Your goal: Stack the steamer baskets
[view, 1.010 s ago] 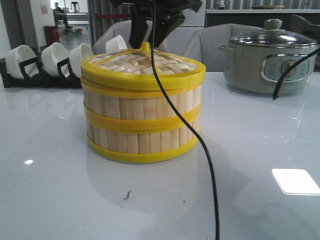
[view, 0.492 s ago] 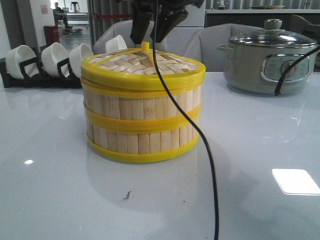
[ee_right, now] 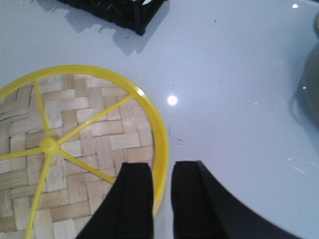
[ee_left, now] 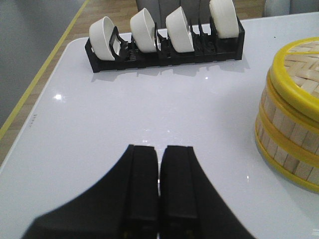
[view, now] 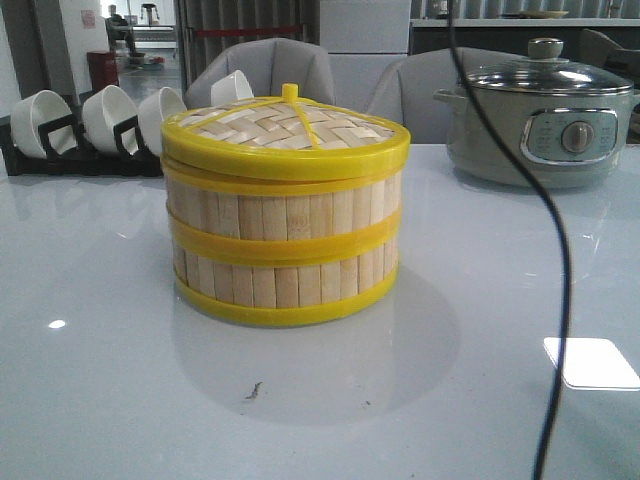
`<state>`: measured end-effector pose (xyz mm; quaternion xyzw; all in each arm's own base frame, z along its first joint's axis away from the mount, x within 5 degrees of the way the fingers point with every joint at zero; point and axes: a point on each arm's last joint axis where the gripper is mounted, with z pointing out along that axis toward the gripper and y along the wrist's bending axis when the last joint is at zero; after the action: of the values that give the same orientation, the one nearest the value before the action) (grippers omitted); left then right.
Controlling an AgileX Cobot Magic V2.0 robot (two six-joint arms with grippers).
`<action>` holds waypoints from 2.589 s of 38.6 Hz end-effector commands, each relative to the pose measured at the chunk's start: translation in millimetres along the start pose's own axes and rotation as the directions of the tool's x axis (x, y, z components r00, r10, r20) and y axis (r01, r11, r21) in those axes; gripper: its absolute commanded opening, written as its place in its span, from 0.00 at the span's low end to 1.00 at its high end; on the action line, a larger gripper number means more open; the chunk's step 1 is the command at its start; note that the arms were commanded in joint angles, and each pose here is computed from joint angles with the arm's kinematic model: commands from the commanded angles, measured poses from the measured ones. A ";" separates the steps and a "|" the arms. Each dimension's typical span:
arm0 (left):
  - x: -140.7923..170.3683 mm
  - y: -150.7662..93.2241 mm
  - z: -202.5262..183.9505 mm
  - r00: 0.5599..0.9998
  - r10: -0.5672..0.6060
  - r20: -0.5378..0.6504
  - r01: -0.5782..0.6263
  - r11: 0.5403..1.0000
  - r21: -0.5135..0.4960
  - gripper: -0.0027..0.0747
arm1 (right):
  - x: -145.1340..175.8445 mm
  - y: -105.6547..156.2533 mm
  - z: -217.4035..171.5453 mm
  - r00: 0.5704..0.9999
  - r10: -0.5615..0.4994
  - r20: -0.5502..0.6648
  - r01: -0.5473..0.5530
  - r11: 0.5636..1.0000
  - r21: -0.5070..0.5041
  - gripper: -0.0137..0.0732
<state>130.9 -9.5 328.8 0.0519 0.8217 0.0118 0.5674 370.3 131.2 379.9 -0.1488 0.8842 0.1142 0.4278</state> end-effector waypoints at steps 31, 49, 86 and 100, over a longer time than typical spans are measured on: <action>-16.5 -0.1 -4.5 0.993 -0.005 0.114 0.004 1.000 0.008 0.15 | 194.3 -58.3 -164.3 0.885 0.068 0.461 -0.247 0.907 0.340 0.44; -16.5 -0.1 -4.5 0.993 -0.005 0.114 0.004 1.000 0.008 0.15 | 264.3 -39.4 -189.3 0.825 0.018 0.565 -0.284 0.878 0.386 0.44; -16.5 -0.1 -4.5 0.993 -0.005 0.114 0.004 1.000 0.008 0.15 | 272.2 -38.5 -189.0 0.825 0.019 0.565 -0.290 0.872 0.394 0.21; -16.5 -0.1 -4.5 0.993 -0.005 0.114 0.004 1.000 0.008 0.15 | 272.2 -38.5 -189.0 0.825 0.019 0.565 -0.290 0.872 0.394 0.21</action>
<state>130.9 -9.5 328.8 0.0523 0.8216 0.0125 0.5675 85.8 -10.3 259.5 0.0712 0.7700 -0.0183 0.6338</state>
